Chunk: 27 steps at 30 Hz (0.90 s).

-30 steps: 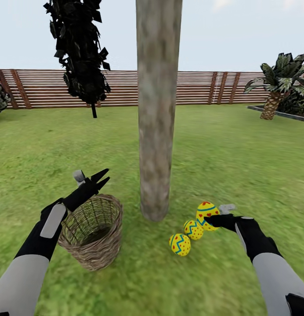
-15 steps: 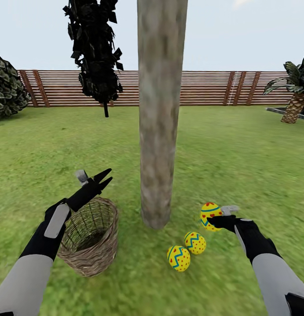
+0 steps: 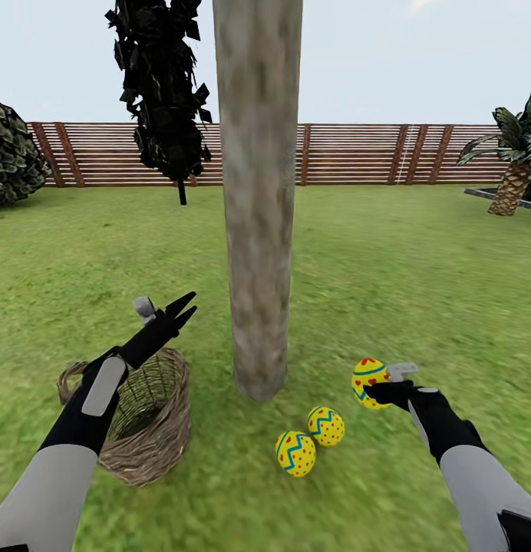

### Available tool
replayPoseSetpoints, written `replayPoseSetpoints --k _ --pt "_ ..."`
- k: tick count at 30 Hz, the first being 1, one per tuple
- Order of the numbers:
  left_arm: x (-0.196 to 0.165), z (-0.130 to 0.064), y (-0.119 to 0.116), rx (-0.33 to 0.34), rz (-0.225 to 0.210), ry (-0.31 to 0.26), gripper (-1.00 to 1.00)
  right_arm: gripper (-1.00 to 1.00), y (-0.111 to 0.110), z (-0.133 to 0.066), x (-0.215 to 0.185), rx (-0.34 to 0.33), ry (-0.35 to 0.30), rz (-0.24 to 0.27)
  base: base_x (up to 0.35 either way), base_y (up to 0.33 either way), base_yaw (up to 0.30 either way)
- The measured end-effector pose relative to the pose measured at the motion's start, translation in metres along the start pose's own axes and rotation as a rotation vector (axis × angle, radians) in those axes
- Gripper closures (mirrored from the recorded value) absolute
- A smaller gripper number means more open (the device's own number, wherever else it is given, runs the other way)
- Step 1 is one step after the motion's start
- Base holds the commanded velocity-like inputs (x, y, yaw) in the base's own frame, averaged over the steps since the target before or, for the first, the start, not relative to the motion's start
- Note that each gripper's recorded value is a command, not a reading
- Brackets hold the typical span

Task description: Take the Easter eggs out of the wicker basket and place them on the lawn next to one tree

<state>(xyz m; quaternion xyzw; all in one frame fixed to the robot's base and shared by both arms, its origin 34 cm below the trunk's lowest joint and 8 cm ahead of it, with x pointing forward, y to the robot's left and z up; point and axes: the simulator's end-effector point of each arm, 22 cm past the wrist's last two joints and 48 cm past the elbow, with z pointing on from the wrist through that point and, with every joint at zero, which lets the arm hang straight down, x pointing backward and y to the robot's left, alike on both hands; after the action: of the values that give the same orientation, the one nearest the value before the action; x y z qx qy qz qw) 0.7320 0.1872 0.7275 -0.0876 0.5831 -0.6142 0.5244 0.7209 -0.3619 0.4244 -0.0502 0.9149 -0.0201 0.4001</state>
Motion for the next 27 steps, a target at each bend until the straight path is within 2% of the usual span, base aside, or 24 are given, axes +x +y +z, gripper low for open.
replayPoseSetpoints --k 2,4,5,10,16,20,27 --pt "0.0 0.0 0.0 0.0 0.0 0.0 -1.0 1.0 -0.013 0.002 0.011 0.072 0.033 -0.098 0.001 -0.002 0.0" --pt "0.0 0.0 0.0 0.0 0.0 0.0 -1.0 1.0 -0.019 0.003 0.021 0.115 0.058 -0.145 0.0 0.0 0.0" --pt "0.0 0.0 0.0 0.0 0.0 0.0 -1.0 1.0 -0.017 0.004 0.026 0.116 0.068 -0.154 0.0 0.0 0.0" --pt "0.0 0.0 0.0 0.0 0.0 0.001 -1.0 1.0 -0.009 0.007 0.03 0.109 0.071 -0.179 0.012 -0.01 0.0" --pt "0.0 0.0 -0.001 0.001 0.002 0.001 -1.0 1.0 0.006 0.009 0.025 0.087 0.064 -0.216 0.203 -0.18 0.012" --pt "0.006 0.005 -0.003 0.011 -0.01 0.002 -1.0 1.0 0.01 0.01 0.025 0.084 0.062 -0.218 0.047 -0.07 0.239" --pt "0.009 0.008 -0.005 0.017 -0.017 0.002 -1.0 1.0 0.01 0.01 0.026 0.086 0.065 -0.218 0.009 -0.278 0.282"
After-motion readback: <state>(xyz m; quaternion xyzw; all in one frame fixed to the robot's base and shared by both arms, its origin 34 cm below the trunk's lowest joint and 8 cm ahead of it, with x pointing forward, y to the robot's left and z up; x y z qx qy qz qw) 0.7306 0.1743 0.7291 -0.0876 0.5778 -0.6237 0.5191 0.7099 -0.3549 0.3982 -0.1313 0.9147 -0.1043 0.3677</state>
